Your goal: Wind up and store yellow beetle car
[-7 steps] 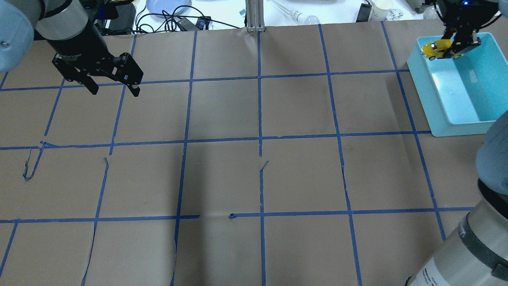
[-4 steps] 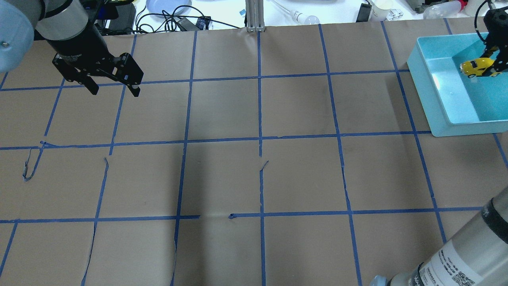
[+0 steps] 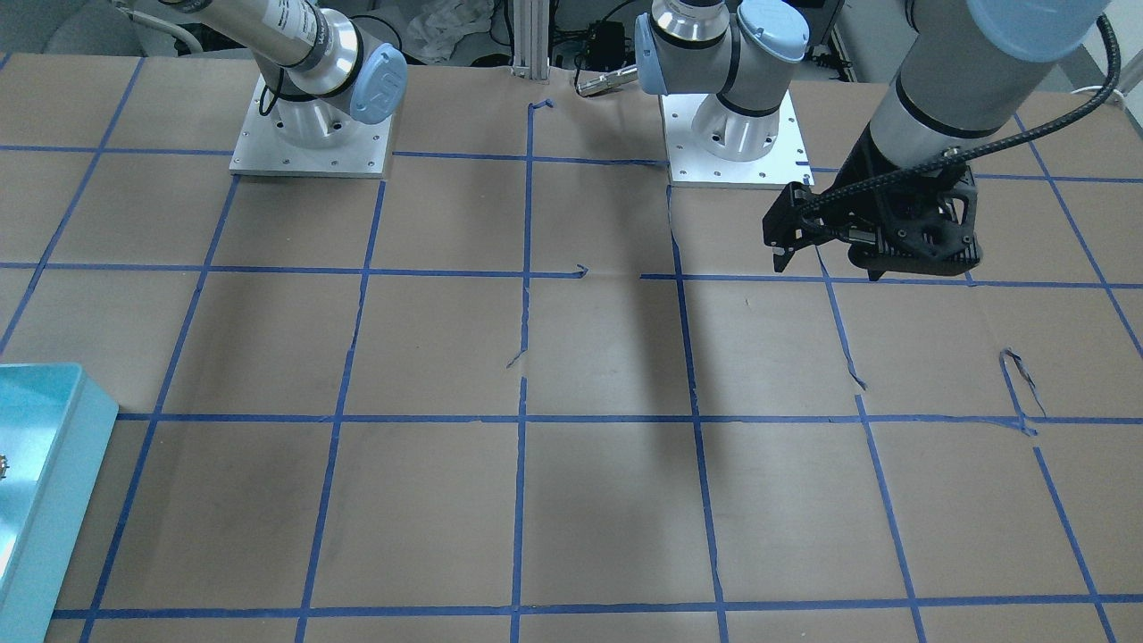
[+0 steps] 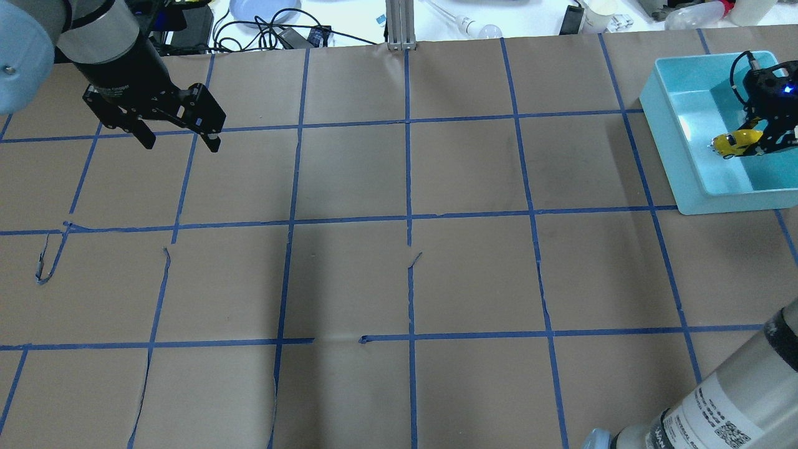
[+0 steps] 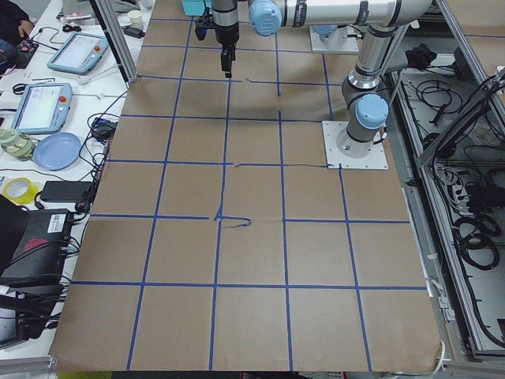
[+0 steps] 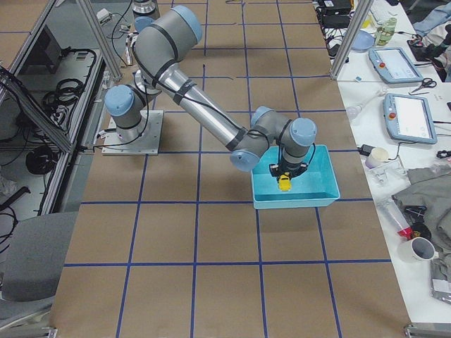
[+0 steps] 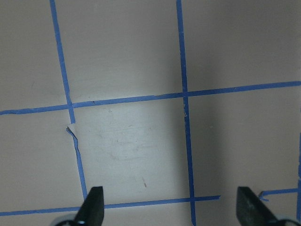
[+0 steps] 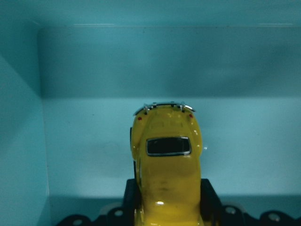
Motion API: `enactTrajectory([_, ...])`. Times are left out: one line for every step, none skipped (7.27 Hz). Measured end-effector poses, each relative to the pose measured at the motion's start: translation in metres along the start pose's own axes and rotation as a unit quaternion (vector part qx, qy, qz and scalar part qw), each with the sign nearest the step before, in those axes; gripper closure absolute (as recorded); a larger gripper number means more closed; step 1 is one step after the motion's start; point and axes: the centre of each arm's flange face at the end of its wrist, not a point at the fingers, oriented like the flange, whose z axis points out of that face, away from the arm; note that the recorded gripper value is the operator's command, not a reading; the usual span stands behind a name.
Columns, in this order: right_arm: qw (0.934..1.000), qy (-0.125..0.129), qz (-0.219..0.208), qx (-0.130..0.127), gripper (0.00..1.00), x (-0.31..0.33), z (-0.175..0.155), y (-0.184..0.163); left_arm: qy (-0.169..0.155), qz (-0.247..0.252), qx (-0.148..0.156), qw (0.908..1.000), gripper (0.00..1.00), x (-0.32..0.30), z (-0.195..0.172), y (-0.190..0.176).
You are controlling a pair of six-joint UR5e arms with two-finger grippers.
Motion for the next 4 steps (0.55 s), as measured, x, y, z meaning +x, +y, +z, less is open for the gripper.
enactTrajectory([1.0000, 0.000, -0.001, 0.002, 0.20, -0.003, 0.006, -0.001, 0.000, 0.000, 0.000, 1.0000, 0.00, 0.000, 0.000, 0.000])
enactTrajectory([1.0000, 0.004, 0.001, 0.008, 0.00, -0.003, 0.009, -0.002, 0.000, 0.000, 0.000, 1.0000, 0.00, 0.000, 0.000, 0.000])
enactTrajectory([0.9998, 0.012, 0.002, 0.014, 0.00, -0.002, 0.006, -0.003, 0.000, 0.000, 0.000, 1.0000, 0.00, 0.000, 0.000, 0.000])
enactTrajectory([0.9997, 0.021, 0.009, 0.010, 0.00, -0.001, -0.008, -0.004, 0.000, 0.000, 0.000, 1.0000, 0.00, 0.000, 0.000, 0.000])
